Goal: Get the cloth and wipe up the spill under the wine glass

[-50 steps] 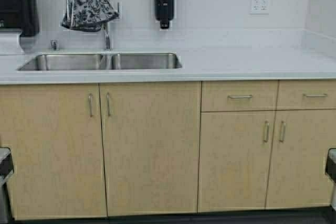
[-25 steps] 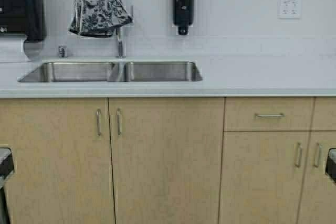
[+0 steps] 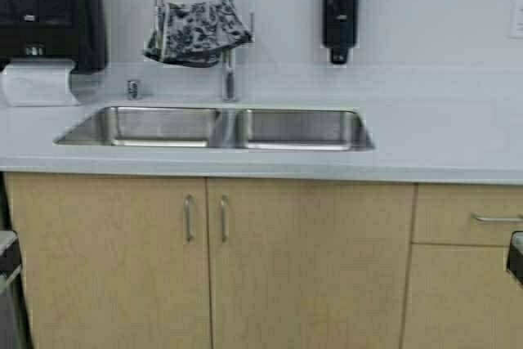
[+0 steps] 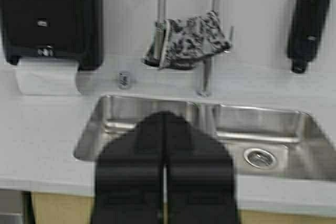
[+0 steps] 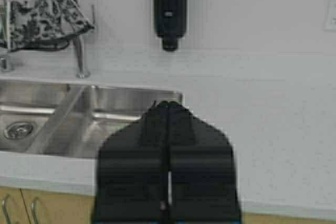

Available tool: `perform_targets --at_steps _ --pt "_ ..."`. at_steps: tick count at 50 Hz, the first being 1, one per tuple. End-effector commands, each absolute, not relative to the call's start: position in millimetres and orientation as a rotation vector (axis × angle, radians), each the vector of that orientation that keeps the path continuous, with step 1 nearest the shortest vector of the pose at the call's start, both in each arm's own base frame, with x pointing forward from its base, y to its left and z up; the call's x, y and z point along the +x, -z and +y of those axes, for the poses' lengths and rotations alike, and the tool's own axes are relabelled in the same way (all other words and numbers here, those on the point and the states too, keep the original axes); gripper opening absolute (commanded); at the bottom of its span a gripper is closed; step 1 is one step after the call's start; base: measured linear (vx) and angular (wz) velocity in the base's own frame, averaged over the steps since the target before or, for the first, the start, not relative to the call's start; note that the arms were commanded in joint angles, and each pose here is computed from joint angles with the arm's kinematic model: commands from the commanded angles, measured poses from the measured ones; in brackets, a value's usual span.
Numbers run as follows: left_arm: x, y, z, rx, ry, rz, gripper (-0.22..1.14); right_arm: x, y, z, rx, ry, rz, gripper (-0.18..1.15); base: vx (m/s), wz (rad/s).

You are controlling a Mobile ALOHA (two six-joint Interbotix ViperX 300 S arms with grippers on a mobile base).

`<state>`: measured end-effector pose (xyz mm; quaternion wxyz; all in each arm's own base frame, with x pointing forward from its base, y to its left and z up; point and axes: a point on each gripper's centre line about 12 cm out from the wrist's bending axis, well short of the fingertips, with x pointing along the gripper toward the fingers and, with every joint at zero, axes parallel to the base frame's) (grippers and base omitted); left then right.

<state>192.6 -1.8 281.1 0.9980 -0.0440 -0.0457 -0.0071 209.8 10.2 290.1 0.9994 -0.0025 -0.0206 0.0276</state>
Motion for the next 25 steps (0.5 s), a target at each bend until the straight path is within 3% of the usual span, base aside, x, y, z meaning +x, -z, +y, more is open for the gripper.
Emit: perform_targets --at_steps 1,25 --pt "196.6 -280.6 -2.4 -0.084 0.017 -0.084 0.03 210.7 -298.4 14.2 -0.002 -0.074 -0.066 0.05 0.35 0.24" --pt "189.6 -287.2 -2.6 -0.076 0.021 -0.128 0.03 209.0 -301.1 35.9 -0.031 -0.180 -0.062 0.05 0.33 0.15"
